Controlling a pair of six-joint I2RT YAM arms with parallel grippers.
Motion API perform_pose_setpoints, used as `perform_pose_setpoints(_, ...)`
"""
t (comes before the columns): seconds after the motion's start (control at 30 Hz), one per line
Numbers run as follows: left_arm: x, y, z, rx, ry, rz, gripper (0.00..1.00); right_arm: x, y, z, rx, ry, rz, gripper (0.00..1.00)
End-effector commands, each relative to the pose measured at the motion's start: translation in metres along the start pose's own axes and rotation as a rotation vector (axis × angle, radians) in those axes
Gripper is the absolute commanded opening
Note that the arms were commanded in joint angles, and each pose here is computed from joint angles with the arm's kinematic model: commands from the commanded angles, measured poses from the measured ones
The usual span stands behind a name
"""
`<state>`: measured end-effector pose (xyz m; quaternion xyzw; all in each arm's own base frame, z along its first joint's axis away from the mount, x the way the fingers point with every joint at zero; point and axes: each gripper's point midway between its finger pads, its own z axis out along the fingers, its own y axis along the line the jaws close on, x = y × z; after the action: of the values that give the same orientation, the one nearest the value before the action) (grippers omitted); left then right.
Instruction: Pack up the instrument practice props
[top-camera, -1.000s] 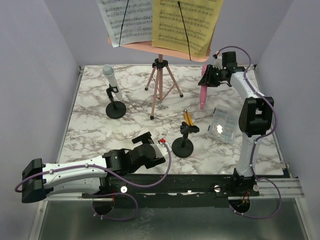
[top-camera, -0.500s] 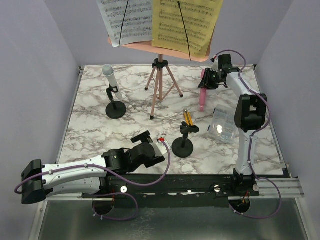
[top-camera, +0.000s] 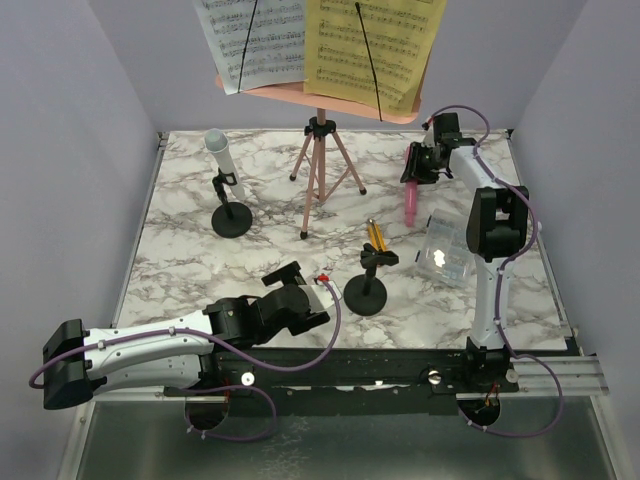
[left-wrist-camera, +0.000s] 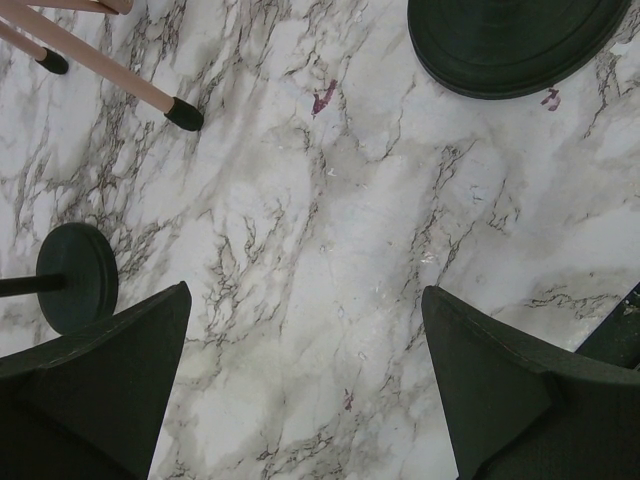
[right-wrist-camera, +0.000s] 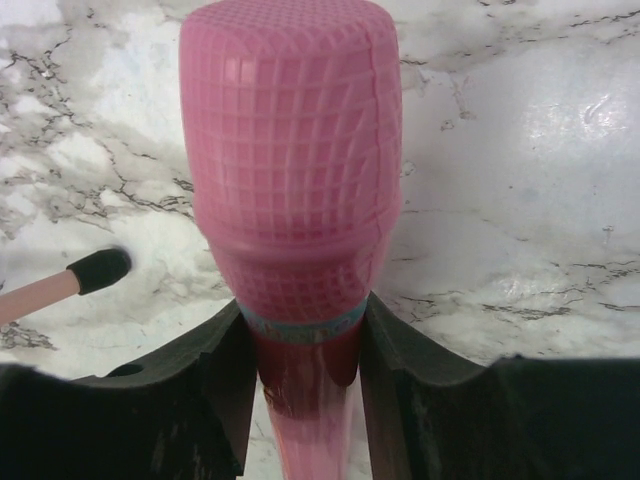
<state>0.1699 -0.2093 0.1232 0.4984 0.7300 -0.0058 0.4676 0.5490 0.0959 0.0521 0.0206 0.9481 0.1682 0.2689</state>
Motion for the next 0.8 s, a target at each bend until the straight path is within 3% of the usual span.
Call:
perform_pose_setpoints(0.0, -0.002, -0.003, -0.001, 0.029, -0.003, -0.002, 0.99, 0.002, -0.012, 0.012, 0.061, 0.008, -0.015, 0.49)
perform_pose_setpoints(0.63, -0.002, -0.005, -0.001, 0.04, -0.004, -0.001, 0.99, 0.004, -0.011, 0.011, 0.055, 0.012, -0.024, 0.54)
perform_pose_setpoints(0.77, -0.002, -0.004, -0.001, 0.039, -0.007, -0.004, 0.99, -0.006, -0.002, -0.005, 0.034, -0.015, -0.038, 0.63)
